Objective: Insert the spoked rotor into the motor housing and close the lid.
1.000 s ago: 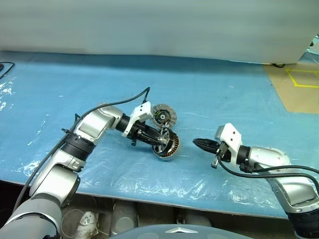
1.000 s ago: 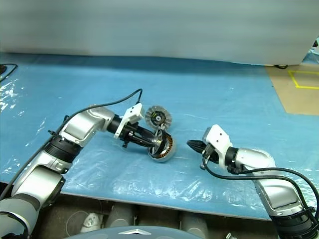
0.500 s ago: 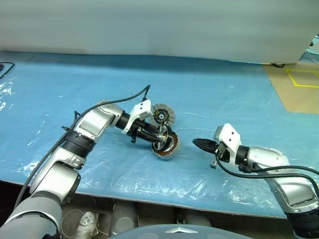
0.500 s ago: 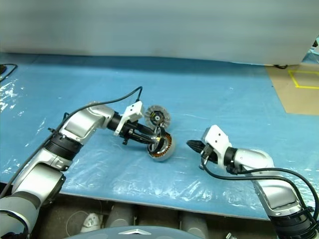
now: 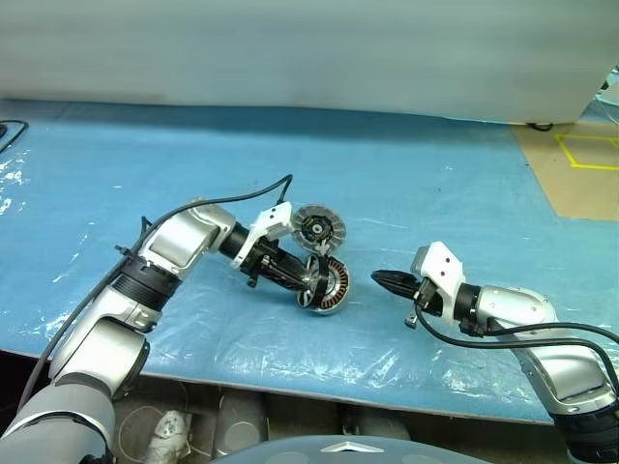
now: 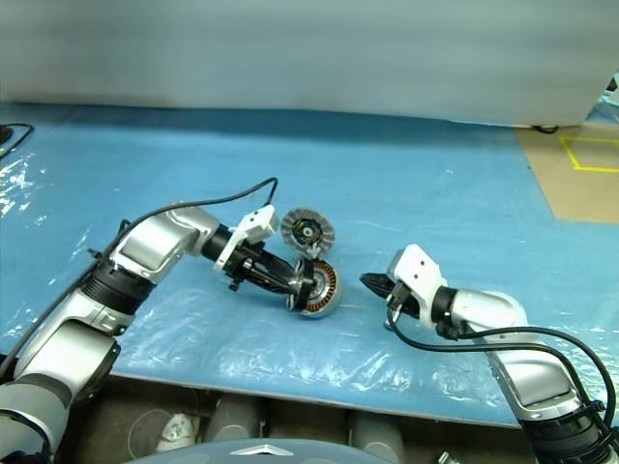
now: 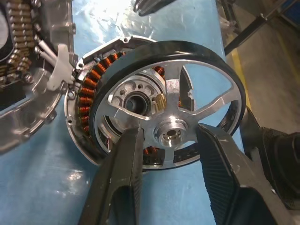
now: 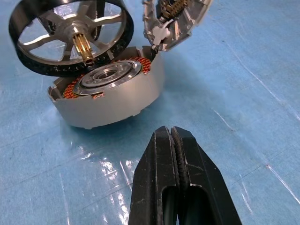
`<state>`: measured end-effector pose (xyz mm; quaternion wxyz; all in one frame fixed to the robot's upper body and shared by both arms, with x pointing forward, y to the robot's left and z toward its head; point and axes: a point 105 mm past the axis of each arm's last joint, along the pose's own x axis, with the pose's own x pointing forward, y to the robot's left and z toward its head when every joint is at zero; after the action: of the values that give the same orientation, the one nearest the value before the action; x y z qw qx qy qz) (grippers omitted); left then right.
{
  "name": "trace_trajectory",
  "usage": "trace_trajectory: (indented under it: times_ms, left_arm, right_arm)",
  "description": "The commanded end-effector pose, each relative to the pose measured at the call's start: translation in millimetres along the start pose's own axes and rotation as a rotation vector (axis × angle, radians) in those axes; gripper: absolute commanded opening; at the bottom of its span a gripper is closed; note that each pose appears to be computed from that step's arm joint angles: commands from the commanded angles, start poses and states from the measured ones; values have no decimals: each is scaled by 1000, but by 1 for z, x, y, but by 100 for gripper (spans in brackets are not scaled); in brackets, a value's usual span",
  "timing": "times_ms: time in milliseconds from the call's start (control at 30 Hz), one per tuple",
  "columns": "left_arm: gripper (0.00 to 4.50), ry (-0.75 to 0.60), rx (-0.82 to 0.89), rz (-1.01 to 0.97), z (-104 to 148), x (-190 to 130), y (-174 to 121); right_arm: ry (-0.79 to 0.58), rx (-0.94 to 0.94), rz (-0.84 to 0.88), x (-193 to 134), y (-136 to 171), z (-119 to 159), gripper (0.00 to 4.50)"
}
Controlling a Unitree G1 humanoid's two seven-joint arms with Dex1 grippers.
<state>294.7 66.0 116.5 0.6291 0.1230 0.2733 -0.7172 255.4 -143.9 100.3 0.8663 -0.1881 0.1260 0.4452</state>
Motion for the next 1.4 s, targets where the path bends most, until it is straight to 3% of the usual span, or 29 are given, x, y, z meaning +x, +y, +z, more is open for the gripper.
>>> trace_trajectory:
  times_ms: [33, 333, 1400]
  left_arm:
    - [180, 38, 10, 28, -6, 0, 2]
    - [180, -94, 31, 84, 24, 1, 12]
    - [180, -43, 23, 49, 18, 1, 6]
  right_arm:
    - [-31, -28, 1, 0, 1, 9, 0]
    - [-30, -24, 2, 1, 1, 7, 0]
    - [-26, -34, -2, 3, -2, 7, 0]
